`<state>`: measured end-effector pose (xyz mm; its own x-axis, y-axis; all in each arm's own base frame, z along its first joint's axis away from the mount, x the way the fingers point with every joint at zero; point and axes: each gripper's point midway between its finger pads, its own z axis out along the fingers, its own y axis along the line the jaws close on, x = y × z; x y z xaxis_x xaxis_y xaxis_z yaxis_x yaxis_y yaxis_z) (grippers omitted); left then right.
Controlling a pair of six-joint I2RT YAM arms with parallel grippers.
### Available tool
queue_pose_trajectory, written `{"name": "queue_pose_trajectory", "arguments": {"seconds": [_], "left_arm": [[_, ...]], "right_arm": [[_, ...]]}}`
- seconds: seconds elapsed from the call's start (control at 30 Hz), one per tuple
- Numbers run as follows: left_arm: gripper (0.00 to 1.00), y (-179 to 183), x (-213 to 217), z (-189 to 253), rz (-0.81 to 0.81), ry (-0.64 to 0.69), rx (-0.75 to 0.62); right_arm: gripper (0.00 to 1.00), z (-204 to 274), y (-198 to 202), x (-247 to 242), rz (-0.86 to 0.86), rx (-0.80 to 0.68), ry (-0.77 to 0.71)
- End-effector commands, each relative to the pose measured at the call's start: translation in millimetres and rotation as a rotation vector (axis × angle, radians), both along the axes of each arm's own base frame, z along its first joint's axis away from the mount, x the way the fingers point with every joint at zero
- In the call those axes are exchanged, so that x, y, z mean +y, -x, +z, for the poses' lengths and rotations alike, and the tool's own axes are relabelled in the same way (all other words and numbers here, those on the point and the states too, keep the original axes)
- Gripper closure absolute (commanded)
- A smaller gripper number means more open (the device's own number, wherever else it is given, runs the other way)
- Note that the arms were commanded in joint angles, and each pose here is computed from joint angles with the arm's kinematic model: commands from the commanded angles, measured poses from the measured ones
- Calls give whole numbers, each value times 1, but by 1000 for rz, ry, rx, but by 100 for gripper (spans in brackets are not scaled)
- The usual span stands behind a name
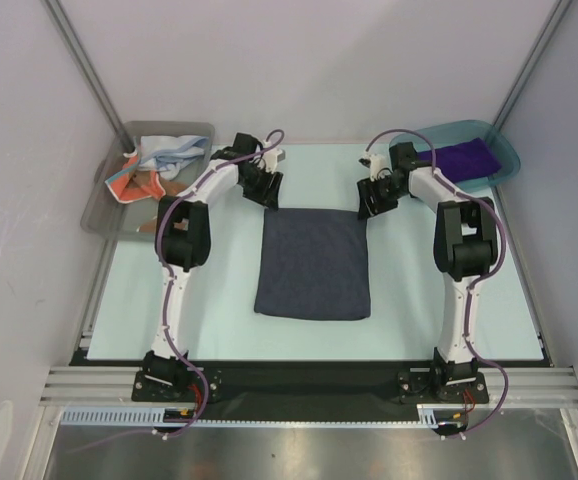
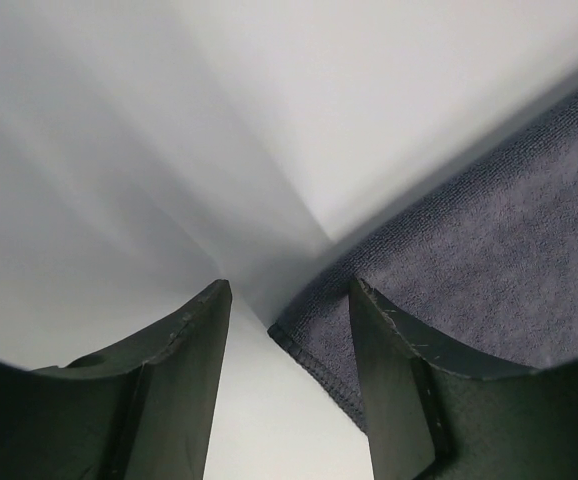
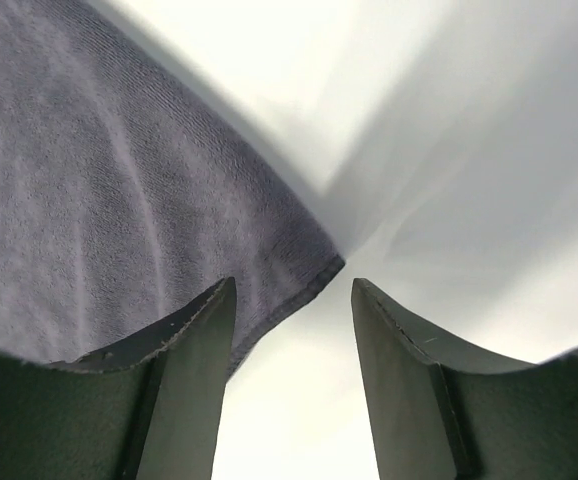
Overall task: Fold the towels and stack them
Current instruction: Fold the towel
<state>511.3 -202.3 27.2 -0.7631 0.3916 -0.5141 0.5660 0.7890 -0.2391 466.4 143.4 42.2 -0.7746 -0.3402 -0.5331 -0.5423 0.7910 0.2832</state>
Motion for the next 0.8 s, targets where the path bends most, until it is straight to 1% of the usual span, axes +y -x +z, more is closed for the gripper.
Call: {"name": "queue_pose_trajectory", "arguments": {"seconds": [0.0, 0.17, 0.33, 0.47, 0.5, 0.53, 0.57, 0.6, 0.63, 0.67, 0.7, 0.73, 0.77], "left_arm": [[43, -3, -4, 4, -69, 13, -23], [42, -2, -4, 8, -117, 3, -46], [44, 1, -4, 12, -165, 4, -53], [49, 2, -4, 12, -191, -2, -58], [51, 2, -3, 11, -192, -6, -57], [53, 2, -3, 11, -196, -7, -57], [57, 3, -2, 10, -199, -8, -53], [69, 3, -2, 9, -201, -11, -53], [74, 2, -2, 7, -203, -14, -50], [85, 3, -1, 6, -202, -17, -44], [90, 4, 0, 5, -204, -20, -41], [95, 3, -1, 5, -206, -22, -45], [100, 3, -1, 5, -207, -24, -43]], "right_arm": [[45, 12, -5, 6, 112, -34, -22], [47, 5, -10, 4, 147, -38, -43], [52, 0, -11, 8, 173, -27, -80], [61, -1, -16, 9, 175, -35, -92], [67, -2, -18, 8, 175, -39, -93], [69, -1, -18, 9, 177, -42, -94], [72, -1, -19, 8, 176, -44, -92], [76, -1, -21, 6, 176, -54, -87], [78, -2, -22, 5, 173, -57, -81], [81, 0, -24, 4, 174, -63, -80], [90, 0, -25, 3, 178, -69, -78], [97, 2, -27, 0, 177, -76, -78], [100, 2, -27, 0, 180, -79, -77]]}}
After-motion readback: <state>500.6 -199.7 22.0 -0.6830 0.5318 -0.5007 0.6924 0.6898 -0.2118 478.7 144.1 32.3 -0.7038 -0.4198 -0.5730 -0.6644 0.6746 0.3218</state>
